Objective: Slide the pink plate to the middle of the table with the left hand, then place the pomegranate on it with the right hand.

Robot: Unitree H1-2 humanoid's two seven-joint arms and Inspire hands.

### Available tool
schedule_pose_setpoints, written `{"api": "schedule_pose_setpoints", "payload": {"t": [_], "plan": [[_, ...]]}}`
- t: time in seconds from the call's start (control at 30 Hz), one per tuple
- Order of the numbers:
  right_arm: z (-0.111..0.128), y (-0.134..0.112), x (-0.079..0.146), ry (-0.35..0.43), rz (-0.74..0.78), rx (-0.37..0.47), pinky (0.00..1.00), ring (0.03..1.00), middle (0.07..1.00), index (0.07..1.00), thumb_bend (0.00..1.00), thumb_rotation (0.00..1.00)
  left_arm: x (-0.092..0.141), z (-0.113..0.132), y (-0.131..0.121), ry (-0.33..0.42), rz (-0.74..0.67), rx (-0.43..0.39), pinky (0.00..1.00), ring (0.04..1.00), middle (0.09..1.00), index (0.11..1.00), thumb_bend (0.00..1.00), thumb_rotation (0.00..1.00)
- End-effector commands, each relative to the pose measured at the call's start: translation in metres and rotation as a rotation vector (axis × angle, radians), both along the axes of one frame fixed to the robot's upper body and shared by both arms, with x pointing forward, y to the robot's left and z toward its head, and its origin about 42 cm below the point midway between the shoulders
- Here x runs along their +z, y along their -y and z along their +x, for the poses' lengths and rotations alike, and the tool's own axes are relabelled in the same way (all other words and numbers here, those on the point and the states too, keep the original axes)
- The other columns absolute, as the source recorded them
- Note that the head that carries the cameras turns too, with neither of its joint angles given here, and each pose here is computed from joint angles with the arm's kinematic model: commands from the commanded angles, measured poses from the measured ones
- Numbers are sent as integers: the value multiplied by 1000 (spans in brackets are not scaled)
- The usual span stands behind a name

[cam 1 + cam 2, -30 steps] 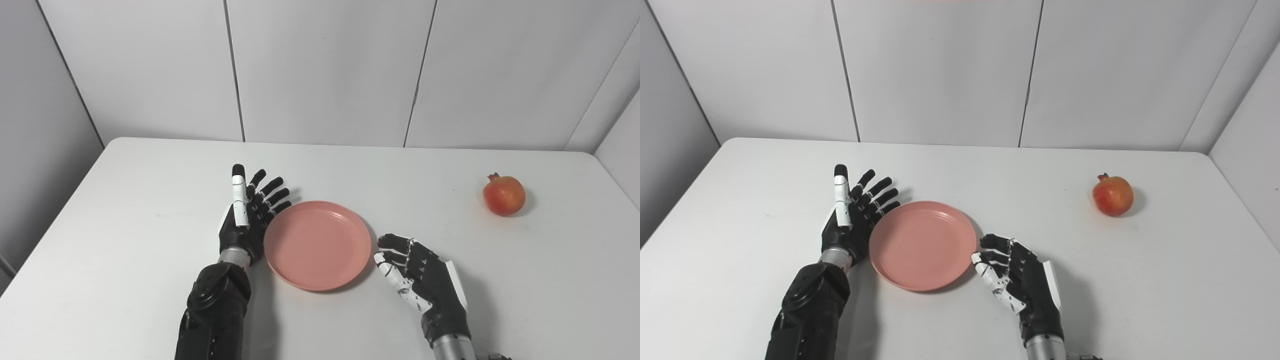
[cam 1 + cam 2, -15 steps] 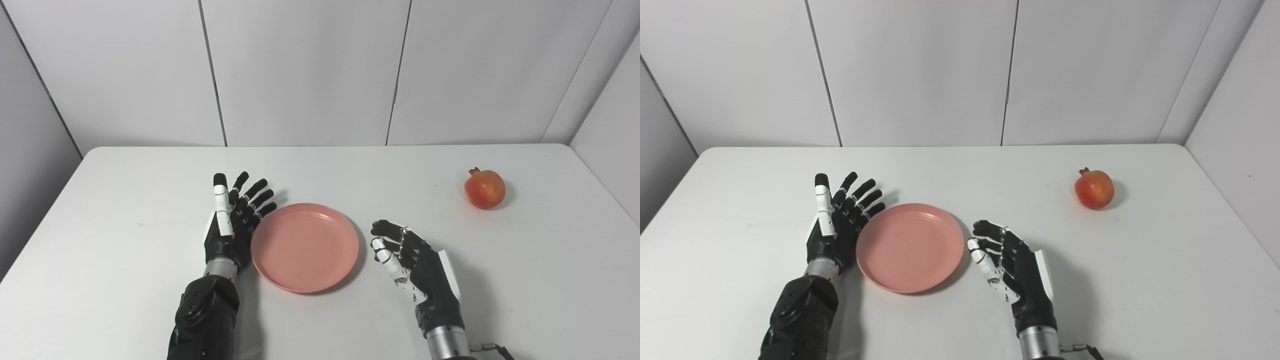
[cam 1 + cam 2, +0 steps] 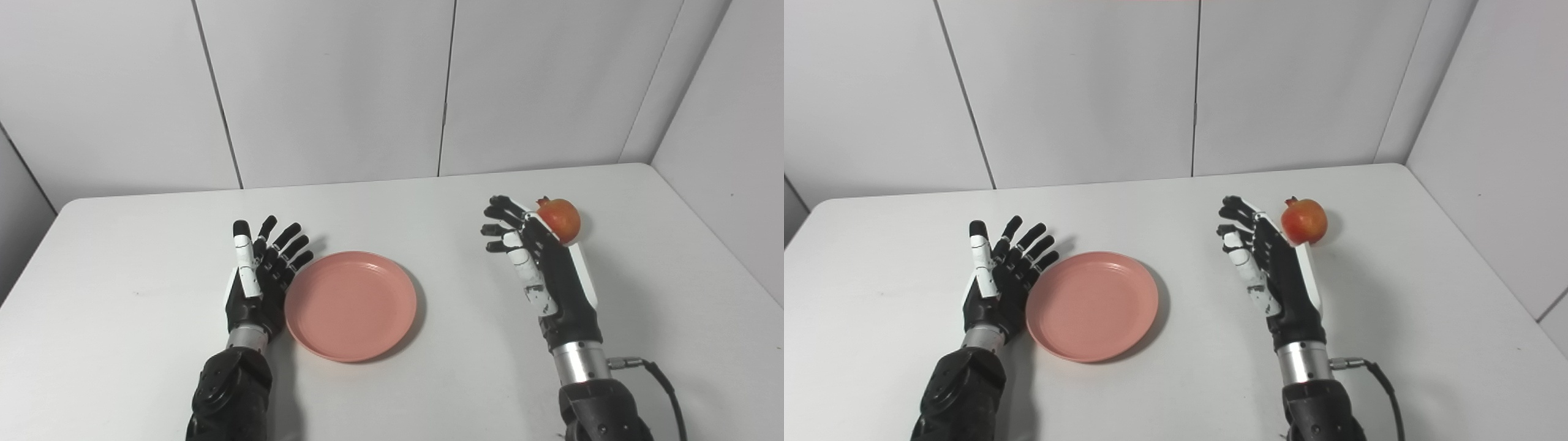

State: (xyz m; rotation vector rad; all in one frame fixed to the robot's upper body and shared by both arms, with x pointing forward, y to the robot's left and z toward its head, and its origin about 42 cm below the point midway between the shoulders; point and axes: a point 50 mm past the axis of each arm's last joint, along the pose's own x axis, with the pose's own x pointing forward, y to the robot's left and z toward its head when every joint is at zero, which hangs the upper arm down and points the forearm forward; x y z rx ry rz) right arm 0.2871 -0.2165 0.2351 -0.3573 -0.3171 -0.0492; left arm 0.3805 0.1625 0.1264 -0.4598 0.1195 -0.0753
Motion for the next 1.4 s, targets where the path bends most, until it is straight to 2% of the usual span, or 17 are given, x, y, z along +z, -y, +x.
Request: {"api": "schedule_pose_setpoints", "payload": {"t": [0.0,0.13,0.2,0.27,0.37,0.43,0.53,0.73,0.87,1.23,1.37], "plan": [[6,6,14,34,-43,-16,779,875,889,888,876,996,1,3,4,-2,-7,-10,770,810,824,935,779,1000],[24,24,21,49,-144,-31,795,890,907,898,886,1000,0,3,4,0,-12,-10,771,807,824,933,780,1000],[35,34,26,64,-249,-54,801,889,913,901,885,1000,0,3,4,2,-13,-10,770,806,824,932,777,1000],[45,41,31,56,-333,-71,859,917,935,918,912,1000,0,3,3,6,-19,-12,776,814,830,933,774,1000],[58,49,37,37,-464,-96,820,916,951,934,954,1000,0,4,2,9,-34,-10,790,829,846,941,774,1000],[67,54,43,35,-551,-120,775,901,945,919,976,1000,0,4,1,12,-44,-10,805,838,854,947,772,1000],[80,60,48,31,-656,-156,761,885,918,880,996,1000,1,4,-1,16,-50,-13,808,842,859,948,778,1000],[106,74,54,37,-862,-224,833,900,900,873,1000,1000,0,3,-1,20,-47,-24,827,859,864,962,778,998],[121,80,57,39,-993,-262,854,881,879,858,987,954,0,3,0,19,-42,-25,819,852,859,959,775,997],[152,89,54,-21,-1057,-309,827,867,876,843,952,894,-1,-3,7,16,-5,-23,777,819,823,942,782,1000],[161,93,48,2,-1076,-326,769,831,852,813,938,900,0,-3,8,17,-1,-21,783,820,827,940,787,1000]]}}
